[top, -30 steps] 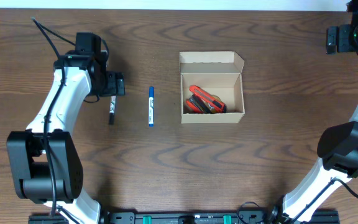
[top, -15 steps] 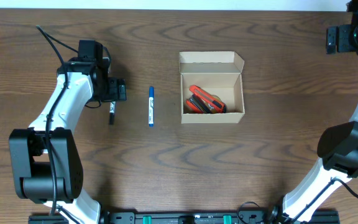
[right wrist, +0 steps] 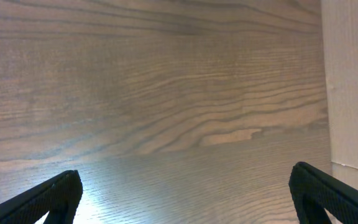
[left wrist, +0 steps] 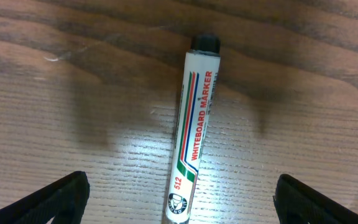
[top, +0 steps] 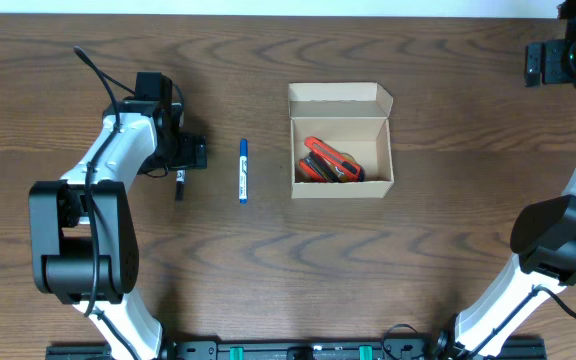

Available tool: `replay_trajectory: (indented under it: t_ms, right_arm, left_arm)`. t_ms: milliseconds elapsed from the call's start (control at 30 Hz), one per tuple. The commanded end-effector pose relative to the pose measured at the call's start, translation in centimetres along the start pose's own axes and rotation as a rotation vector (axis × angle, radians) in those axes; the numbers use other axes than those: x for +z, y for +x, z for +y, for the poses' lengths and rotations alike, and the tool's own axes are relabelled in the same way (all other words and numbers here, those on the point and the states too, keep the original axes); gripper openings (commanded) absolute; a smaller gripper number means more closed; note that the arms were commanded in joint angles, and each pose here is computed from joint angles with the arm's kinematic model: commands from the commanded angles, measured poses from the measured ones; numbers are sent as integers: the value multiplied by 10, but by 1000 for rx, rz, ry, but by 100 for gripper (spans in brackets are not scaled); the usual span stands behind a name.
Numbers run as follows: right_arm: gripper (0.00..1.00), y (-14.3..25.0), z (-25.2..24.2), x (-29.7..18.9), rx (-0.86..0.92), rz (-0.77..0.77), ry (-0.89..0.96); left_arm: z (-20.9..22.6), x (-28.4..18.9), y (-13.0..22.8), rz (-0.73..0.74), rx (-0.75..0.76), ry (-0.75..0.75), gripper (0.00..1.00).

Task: Pack container
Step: 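Lower the left gripper and grasp the black-capped marker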

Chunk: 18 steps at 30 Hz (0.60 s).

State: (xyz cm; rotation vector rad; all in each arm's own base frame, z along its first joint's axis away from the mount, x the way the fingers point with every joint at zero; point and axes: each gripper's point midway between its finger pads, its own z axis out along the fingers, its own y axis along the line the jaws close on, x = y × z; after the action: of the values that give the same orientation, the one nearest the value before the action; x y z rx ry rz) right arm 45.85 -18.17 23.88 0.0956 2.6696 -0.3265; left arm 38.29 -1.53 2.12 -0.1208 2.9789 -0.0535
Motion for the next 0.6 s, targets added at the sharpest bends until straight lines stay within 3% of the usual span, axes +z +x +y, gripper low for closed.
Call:
replay_trajectory:
  t_ms: [0,567]
  right_arm:
    - [99,4,-2,6,19,17,-1]
    - [99,4,-2,6,19,17,-1]
  left_arm:
    - [-1,3,1,3,12,13,95]
    - [-5,27,11,67,9,37,95]
